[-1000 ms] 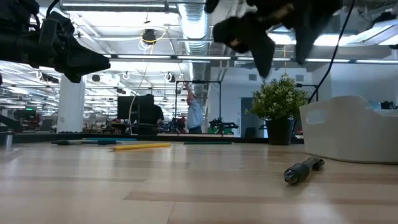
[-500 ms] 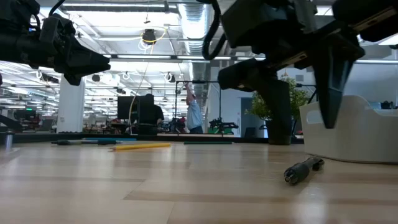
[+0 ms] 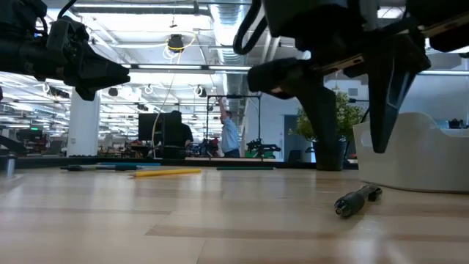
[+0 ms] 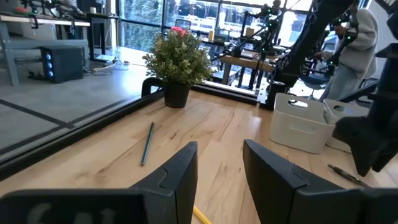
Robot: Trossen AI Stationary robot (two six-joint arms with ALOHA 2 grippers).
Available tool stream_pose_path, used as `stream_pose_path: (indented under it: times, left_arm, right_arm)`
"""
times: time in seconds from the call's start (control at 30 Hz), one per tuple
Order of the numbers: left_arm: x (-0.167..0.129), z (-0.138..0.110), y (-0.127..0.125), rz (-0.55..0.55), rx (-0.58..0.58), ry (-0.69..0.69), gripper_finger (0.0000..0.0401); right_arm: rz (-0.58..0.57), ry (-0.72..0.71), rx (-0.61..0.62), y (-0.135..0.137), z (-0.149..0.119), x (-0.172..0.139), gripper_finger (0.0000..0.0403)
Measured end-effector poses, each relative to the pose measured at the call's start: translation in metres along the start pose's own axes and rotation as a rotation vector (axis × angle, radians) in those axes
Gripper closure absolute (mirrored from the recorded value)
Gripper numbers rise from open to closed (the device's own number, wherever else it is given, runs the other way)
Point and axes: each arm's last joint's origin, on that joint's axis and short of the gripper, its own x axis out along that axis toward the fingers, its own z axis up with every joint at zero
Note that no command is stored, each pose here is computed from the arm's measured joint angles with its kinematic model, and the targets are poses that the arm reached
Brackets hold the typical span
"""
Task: Sort pens & pencils
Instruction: Put the bottom right black pen into the top gray bin
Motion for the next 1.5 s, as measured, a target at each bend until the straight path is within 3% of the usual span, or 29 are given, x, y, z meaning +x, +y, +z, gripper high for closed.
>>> stream_pose_path:
  times: [0.23,0.93,1.5]
  left_arm:
    - [0.0,0.0,0.0,0.0,0.0,0.0,0.0282]
    - [0.0,0.0,0.0,-0.006,-0.003,0.002,0.0282]
    - [0.0,0.0,0.0,-0.005,0.001,0.002,0.0282]
  right_arm:
    - [-0.043,0.005,-0.056,0.015,0.007,0.002,0.0204]
    - [-0.03,-0.033,-0.032,0.022,0.002,0.024,0.0221]
    - [-0.064,-0.141,0.002,0.013,0.003,0.038,0.0221]
